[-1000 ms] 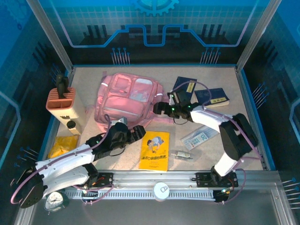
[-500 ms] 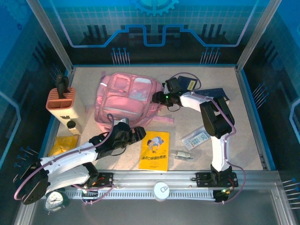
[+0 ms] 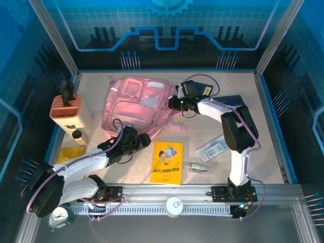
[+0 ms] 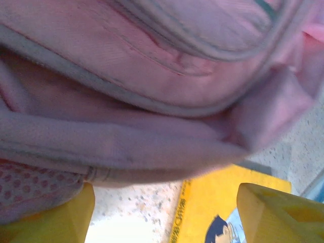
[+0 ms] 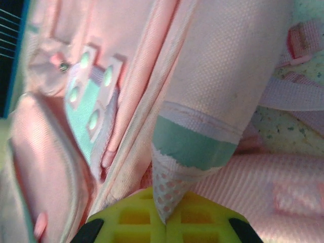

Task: Pack the student bag
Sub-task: Rotate the student bag at the top-center of the table.

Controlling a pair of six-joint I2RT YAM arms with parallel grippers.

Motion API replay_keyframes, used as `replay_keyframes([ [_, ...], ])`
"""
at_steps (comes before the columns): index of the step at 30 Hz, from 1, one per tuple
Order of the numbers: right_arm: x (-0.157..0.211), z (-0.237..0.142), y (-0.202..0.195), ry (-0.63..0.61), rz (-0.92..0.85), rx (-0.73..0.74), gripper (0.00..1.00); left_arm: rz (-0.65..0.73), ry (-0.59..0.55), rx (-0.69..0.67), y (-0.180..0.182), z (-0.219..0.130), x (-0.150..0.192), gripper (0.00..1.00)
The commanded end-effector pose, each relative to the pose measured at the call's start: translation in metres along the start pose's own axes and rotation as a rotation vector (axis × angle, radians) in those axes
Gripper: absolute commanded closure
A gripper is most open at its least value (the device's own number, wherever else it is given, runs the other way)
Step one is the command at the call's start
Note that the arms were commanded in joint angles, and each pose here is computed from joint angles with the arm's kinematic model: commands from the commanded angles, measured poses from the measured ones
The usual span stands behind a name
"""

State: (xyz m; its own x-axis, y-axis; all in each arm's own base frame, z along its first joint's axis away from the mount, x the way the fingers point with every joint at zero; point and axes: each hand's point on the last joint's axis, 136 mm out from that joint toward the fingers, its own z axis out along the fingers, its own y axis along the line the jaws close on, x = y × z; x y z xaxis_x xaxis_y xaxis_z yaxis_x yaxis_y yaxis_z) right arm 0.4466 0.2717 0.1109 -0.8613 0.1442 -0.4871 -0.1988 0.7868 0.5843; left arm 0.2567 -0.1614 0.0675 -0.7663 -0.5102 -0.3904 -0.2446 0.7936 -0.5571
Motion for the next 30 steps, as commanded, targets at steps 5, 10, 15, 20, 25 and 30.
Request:
replay_keyframes([
  [5, 0.016, -0.073, 0.036, -0.076, -0.053, -0.073, 1.0, 0.036, -0.103, -0.013, 0.0, 0.0, -0.047, 0.29],
  [10, 0.059, -0.083, 0.037, -0.099, 0.022, -0.075, 1.0, 0.056, -0.146, -0.026, 0.0, 0.002, -0.071, 0.3],
  [15, 0.092, -0.059, 0.018, -0.081, 0.129, -0.034, 0.96, 0.082, -0.162, -0.034, -0.002, 0.004, -0.094, 0.31],
  [20, 0.105, -0.048, 0.002, -0.089, 0.221, -0.001, 0.75, 0.139, -0.099, -0.025, -0.012, -0.007, -0.089, 0.25],
  [25, 0.121, -0.045, -0.023, -0.103, 0.314, 0.058, 0.5, 0.097, -0.034, 0.025, -0.015, -0.023, -0.063, 0.24],
  [30, 0.129, -0.033, -0.036, -0.109, 0.416, 0.083, 0.4, 0.16, -0.003, 0.071, -0.035, -0.031, -0.027, 0.25],
])
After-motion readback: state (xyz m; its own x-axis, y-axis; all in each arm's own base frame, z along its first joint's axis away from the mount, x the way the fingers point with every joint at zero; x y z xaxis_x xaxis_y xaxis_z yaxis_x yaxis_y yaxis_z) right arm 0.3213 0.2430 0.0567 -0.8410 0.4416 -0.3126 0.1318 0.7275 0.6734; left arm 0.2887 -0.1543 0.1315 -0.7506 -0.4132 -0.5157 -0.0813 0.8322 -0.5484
